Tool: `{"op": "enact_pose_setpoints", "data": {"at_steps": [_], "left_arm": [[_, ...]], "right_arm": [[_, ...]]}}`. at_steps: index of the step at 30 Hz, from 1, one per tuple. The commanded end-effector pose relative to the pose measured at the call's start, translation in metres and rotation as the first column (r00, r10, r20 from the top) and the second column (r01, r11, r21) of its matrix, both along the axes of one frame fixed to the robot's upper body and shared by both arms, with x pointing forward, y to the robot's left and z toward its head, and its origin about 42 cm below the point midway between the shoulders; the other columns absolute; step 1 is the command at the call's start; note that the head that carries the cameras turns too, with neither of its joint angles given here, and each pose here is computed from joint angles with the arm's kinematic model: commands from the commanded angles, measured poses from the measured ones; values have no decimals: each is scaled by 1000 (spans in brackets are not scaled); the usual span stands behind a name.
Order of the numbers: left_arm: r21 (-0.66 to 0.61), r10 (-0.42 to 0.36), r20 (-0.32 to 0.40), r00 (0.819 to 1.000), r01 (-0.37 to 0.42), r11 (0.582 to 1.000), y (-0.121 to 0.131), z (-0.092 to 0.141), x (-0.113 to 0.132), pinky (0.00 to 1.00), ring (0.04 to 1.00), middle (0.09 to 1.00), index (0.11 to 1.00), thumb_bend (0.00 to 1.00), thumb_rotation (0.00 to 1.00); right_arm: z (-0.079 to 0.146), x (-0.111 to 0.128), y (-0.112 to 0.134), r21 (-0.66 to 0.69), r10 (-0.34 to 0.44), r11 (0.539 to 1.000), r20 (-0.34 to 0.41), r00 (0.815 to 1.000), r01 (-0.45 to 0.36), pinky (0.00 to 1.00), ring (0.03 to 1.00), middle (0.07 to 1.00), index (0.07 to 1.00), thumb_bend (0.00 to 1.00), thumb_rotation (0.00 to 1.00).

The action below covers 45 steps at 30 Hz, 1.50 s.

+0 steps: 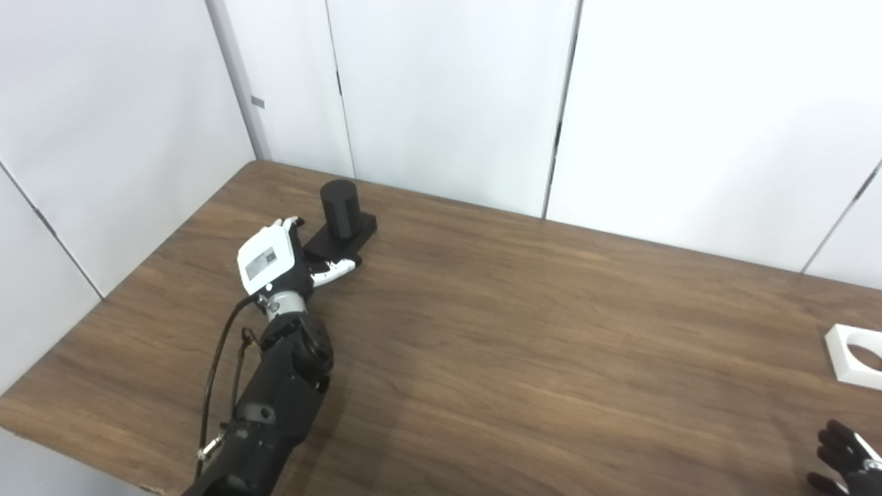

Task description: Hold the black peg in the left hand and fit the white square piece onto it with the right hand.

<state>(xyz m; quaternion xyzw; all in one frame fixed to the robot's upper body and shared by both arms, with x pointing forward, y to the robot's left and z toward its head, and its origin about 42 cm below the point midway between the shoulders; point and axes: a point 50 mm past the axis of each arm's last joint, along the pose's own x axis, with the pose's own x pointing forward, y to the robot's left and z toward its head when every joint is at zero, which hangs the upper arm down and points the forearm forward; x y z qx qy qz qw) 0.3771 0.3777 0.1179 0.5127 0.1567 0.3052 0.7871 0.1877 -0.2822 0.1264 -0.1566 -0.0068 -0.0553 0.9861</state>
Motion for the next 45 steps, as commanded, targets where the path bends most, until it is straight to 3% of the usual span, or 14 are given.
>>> {"op": "enact_pose_setpoints", "data": {"at_steps": [1, 16, 20, 24, 26, 28, 34, 39, 45], "left_arm": [[56, 3, 63, 998, -7, 998, 10, 28, 19, 900, 902, 879, 809, 964, 506], [34, -10, 75, 997, 7, 999, 10, 22, 34, 897, 878, 843, 736, 944, 430], [31, -14, 106, 994, 11, 999, 11, 21, 36, 880, 854, 802, 625, 890, 336], [7, -13, 165, 986, 12, 1000, 11, 19, 34, 862, 826, 759, 552, 855, 222], [0, -11, 189, 982, 11, 1000, 11, 18, 33, 853, 817, 744, 510, 658, 127], [-2, -7, 201, 980, 7, 1000, 11, 17, 32, 854, 811, 728, 489, 551, 81], [-26, 2, 226, 974, 3, 1000, 13, 16, 29, 799, 811, 708, 480, 521, 53], [-44, -1, 238, 971, 12, 999, 15, 16, 25, 768, 800, 702, 480, 521, 50], [-53, -57, 243, 968, 72, 996, 5, 18, 9, 721, 781, 696, 482, 519, 48]], "right_arm": [[3, 2, 3, -1, 23, 1000, 13, 1000, -23, 821, 871, 866, 872, 618, 1000], [5, 1, 8, 32, 26, 999, 25, 999, -27, 883, 889, 871, 877, 569, 1000], [3, 1, 6, 46, 40, 998, 39, 998, -42, 826, 884, 889, 899, 547, 1000], [0, 2, 5, 35, 41, 998, 38, 998, -42, 845, 888, 894, 905, 541, 1000], [0, 2, 4, 29, 42, 999, 39, 998, -43, 830, 881, 893, 906, 533, 1000], [-1, 1, 3, 28, 43, 999, 37, 998, -44, 832, 884, 896, 909, 522, 1000], [-2, 1, 3, 41, 44, 998, 34, 998, -45, 859, 900, 896, 913, 514, 1000], [-2, 2, 5, 40, 36, 999, 31, 999, -38, 806, 883, 896, 909, 513, 1000], [0, 1, 8, 33, 26, 999, 13, 1000, -26, 941, 910, 900, 910, 518, 1000]]}}
